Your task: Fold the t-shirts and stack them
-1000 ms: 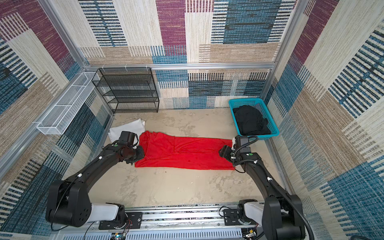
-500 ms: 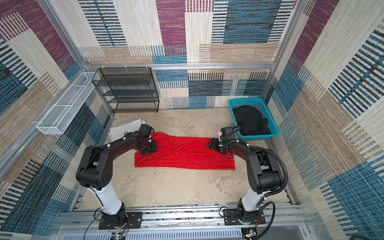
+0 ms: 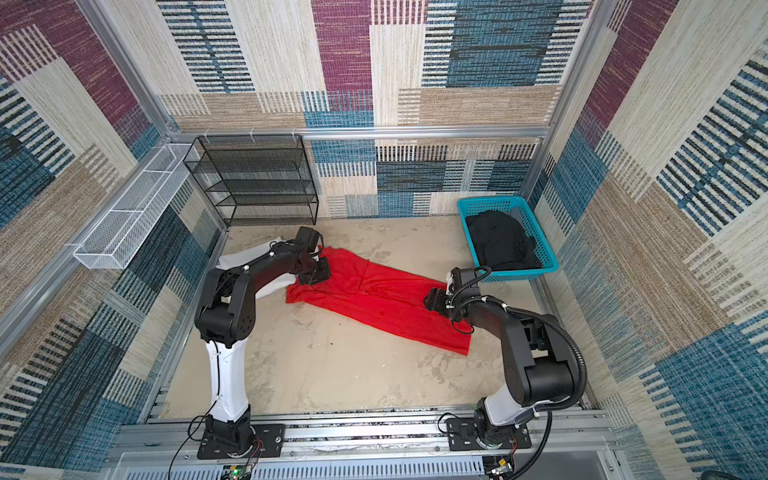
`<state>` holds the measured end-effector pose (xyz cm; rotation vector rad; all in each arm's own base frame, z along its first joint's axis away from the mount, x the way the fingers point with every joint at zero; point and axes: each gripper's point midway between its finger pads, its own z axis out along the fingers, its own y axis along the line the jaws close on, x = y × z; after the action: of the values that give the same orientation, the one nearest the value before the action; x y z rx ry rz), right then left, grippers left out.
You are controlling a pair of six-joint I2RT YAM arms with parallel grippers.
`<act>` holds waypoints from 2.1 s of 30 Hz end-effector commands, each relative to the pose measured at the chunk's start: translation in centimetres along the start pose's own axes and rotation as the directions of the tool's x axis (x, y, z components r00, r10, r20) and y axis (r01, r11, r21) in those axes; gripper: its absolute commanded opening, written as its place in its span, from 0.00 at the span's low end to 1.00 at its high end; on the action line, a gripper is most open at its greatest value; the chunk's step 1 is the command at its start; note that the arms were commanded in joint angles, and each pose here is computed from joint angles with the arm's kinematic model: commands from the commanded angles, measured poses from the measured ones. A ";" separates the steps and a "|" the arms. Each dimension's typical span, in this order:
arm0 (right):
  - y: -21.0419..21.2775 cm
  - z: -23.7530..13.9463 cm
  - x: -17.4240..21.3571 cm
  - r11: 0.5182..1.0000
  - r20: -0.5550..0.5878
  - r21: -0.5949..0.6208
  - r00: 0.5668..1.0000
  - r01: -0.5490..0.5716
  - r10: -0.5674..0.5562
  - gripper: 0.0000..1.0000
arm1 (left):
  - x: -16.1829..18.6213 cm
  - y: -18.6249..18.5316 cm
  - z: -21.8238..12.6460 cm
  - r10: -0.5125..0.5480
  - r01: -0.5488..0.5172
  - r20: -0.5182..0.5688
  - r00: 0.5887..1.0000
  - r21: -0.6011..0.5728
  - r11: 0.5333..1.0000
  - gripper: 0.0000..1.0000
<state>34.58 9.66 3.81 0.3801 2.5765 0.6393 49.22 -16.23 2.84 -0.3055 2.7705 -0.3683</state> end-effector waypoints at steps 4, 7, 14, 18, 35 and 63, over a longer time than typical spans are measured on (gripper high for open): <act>1.5 0.1 6.1 0.995 -0.210 -0.083 0.977 -0.054 0.036 0.73 | -1.2 0.3 3.6 0.063 -0.074 -0.118 0.991 -0.086 0.994 0.32; 3.2 0.0 9.1 0.988 -0.279 -0.147 0.960 -0.050 0.007 0.73 | -3.4 -1.1 4.4 0.095 -0.103 -0.107 0.990 -0.065 0.993 0.32; 8.2 -0.5 15.5 0.956 -0.413 -0.291 0.906 -0.032 -0.095 0.73 | -6.9 -4.4 6.3 0.122 -0.120 -0.022 0.992 0.058 0.991 0.35; 11.5 -0.2 17.8 0.926 -0.459 -0.377 0.870 -0.008 -0.179 0.73 | -8.4 -6.0 6.8 0.123 -0.129 0.050 0.991 0.139 0.982 0.38; 18.4 -3.6 12.9 0.896 -0.235 -0.393 0.920 0.206 -0.315 0.74 | -12.0 -13.2 -3.1 0.220 -0.309 0.278 0.935 0.337 0.889 0.52; 14.3 -2.2 21.0 0.898 -0.380 -0.354 0.838 0.260 -0.392 0.28 | 26.5 2.3 -12.5 0.070 -0.050 -0.094 0.993 0.198 0.979 0.44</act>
<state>17.34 28.16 5.09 -0.3629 2.8188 1.0432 20.32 -18.44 6.01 -0.0480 2.8298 -0.6375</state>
